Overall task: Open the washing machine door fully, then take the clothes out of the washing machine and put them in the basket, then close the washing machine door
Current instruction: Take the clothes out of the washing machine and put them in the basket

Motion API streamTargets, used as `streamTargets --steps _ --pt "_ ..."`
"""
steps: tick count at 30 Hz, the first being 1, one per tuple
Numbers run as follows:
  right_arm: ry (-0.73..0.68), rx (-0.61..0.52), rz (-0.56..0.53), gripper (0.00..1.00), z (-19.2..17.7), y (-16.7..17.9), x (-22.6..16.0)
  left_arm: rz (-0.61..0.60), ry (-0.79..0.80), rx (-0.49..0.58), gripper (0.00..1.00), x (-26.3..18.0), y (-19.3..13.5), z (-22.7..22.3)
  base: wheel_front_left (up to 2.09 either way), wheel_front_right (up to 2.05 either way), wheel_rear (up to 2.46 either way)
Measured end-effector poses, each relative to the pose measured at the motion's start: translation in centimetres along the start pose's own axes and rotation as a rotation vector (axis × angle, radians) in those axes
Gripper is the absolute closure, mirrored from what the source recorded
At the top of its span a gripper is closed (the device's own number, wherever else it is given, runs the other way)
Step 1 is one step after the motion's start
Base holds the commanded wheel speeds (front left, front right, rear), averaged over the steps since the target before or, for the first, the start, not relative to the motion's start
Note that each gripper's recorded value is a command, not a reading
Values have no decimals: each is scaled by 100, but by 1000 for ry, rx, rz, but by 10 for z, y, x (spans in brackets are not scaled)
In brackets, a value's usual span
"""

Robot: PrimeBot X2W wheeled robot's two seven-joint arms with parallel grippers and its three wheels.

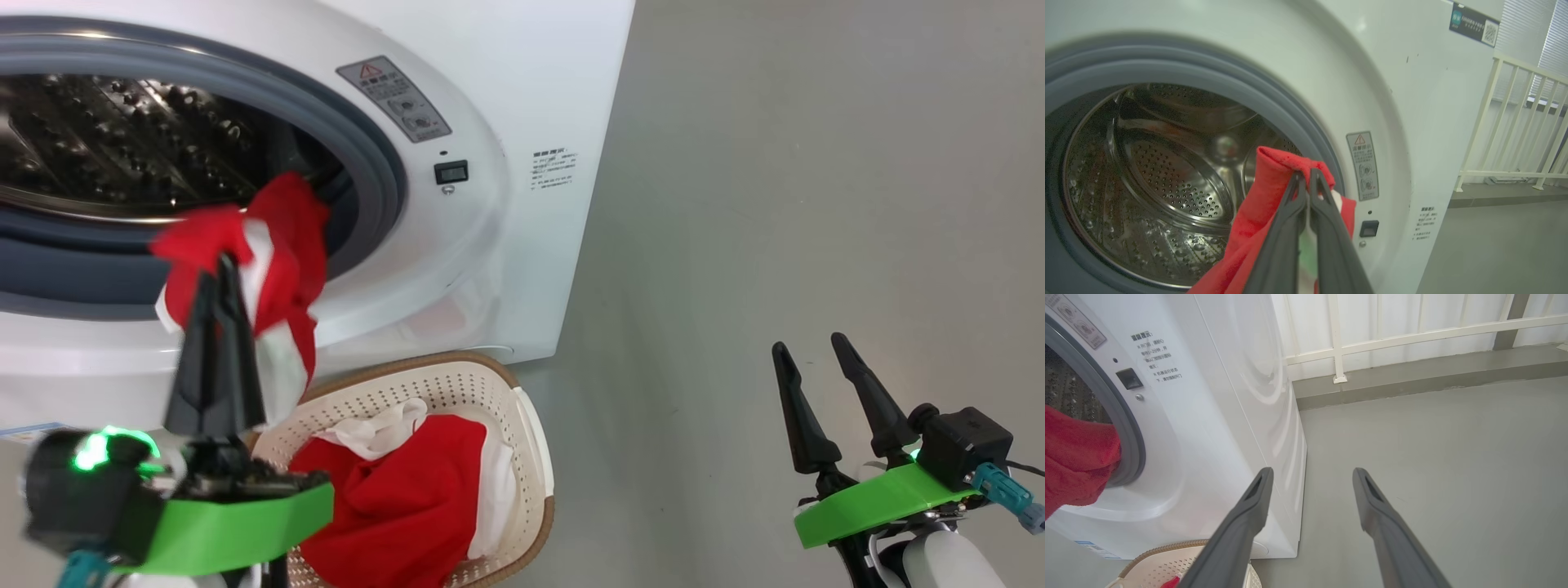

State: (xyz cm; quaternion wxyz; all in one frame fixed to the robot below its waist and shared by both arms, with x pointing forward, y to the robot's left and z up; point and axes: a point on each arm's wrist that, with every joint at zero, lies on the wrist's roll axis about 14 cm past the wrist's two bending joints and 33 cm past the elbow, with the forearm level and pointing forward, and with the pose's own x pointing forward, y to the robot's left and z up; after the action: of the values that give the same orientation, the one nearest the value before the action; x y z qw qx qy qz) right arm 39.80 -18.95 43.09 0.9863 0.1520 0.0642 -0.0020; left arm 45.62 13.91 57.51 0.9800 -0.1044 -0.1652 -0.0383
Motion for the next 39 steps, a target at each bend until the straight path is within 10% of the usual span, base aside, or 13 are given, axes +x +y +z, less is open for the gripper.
streamTargets --steps 13,39 --pt "12 6 -28 0 -5 -9 4 111 573 -58 100 -88 37 -165 0 0 0" --pt "55 7 -77 0 -28 -25 33 58 1045 -62 100 -146 28 -298 0 0 0"
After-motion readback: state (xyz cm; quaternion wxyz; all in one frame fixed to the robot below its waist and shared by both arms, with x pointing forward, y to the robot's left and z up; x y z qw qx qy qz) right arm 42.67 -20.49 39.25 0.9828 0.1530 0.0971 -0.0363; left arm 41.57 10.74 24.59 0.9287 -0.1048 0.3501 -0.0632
